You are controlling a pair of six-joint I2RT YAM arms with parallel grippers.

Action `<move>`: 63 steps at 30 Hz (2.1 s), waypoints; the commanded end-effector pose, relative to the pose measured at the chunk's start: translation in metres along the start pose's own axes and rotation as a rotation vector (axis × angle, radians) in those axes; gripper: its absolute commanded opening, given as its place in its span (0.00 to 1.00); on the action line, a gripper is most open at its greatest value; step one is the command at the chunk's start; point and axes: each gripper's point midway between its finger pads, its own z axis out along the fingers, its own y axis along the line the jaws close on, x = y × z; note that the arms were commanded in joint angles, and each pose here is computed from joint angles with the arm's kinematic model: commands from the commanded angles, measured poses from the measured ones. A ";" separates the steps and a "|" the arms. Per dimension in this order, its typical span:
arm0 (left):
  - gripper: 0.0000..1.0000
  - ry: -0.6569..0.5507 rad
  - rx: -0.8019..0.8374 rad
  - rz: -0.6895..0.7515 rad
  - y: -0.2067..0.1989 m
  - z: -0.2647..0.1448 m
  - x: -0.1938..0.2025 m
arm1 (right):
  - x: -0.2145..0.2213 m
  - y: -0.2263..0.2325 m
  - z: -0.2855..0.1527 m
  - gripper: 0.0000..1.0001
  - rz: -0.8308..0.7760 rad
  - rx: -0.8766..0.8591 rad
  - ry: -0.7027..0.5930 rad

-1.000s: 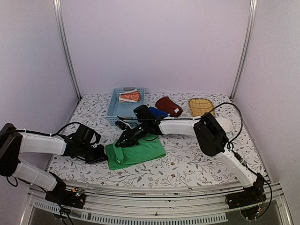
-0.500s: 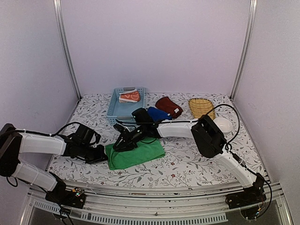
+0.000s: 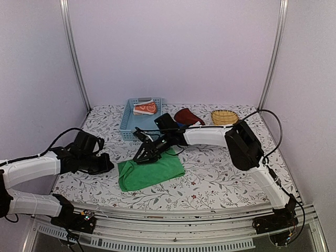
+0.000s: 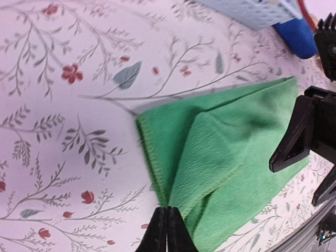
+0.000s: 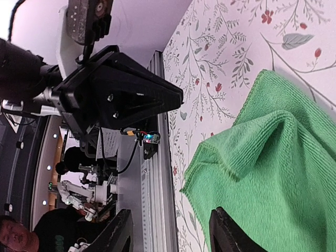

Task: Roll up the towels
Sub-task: Fold the towel at the center of the board, then smooth out the towel at the center of the board.

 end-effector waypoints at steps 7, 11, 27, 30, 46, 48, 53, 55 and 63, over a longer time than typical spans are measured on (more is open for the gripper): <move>0.15 0.016 0.361 0.246 -0.101 -0.004 -0.020 | -0.010 0.012 -0.111 0.26 -0.246 0.236 -0.120; 0.13 0.087 0.404 0.307 -0.132 0.012 -0.011 | 0.009 -0.021 -0.111 0.04 -0.240 0.298 -0.060; 0.12 0.210 0.167 0.284 -0.104 0.067 -0.001 | 0.059 -0.099 -0.104 0.02 -0.084 0.363 0.047; 0.13 0.245 0.163 0.298 -0.105 0.070 0.003 | 0.062 -0.104 -0.103 0.02 -0.068 0.354 0.051; 0.15 0.276 -0.327 0.193 0.005 0.022 -0.008 | 0.069 -0.114 -0.103 0.02 -0.012 0.330 0.057; 0.17 0.156 -0.376 0.140 0.016 0.002 -0.033 | 0.069 -0.114 -0.102 0.02 -0.012 0.328 0.057; 0.15 0.041 -0.150 0.142 -0.024 -0.005 -0.055 | 0.066 -0.113 -0.102 0.02 -0.010 0.321 0.055; 0.15 0.079 -0.059 0.176 -0.045 0.003 -0.045 | 0.066 -0.112 -0.103 0.03 -0.012 0.318 0.054; 0.04 0.216 -0.066 0.201 -0.046 0.041 -0.006 | 0.064 -0.108 -0.103 0.03 -0.013 0.312 0.050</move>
